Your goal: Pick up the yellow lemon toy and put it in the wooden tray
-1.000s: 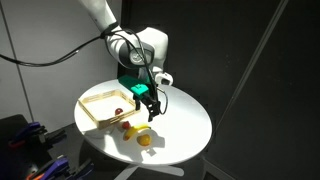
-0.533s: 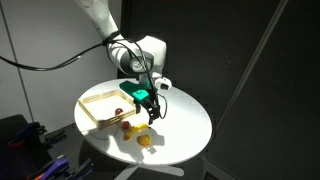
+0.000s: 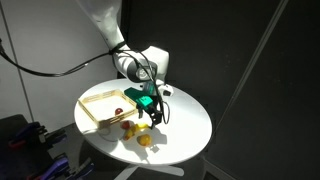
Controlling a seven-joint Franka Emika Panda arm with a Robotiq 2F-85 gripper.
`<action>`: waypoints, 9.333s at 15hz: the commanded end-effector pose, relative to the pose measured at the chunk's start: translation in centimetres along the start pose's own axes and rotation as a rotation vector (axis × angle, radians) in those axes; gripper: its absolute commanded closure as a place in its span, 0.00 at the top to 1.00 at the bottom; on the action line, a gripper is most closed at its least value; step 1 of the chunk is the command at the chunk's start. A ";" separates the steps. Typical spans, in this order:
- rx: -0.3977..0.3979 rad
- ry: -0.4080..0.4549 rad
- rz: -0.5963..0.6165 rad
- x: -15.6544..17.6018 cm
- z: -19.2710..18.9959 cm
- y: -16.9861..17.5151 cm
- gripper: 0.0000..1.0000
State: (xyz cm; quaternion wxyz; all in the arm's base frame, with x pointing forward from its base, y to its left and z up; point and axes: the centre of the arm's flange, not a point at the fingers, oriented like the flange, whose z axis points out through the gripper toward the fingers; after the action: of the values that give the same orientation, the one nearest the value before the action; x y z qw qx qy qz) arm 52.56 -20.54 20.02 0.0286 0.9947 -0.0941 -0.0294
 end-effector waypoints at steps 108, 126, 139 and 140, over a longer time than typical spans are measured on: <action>0.018 -0.016 -0.313 -4.6 -3.9 -19.0 0.65; 0.014 0.077 -0.251 -3.3 -5.8 -24.5 0.40; 0.042 0.084 -0.259 -1.6 -6.1 -33.6 0.40; 0.042 0.074 -0.265 -1.6 -5.9 -34.2 0.40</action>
State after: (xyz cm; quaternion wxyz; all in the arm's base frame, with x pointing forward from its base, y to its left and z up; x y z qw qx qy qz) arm 56.27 11.89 24.16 0.0051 0.9990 0.0411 0.0176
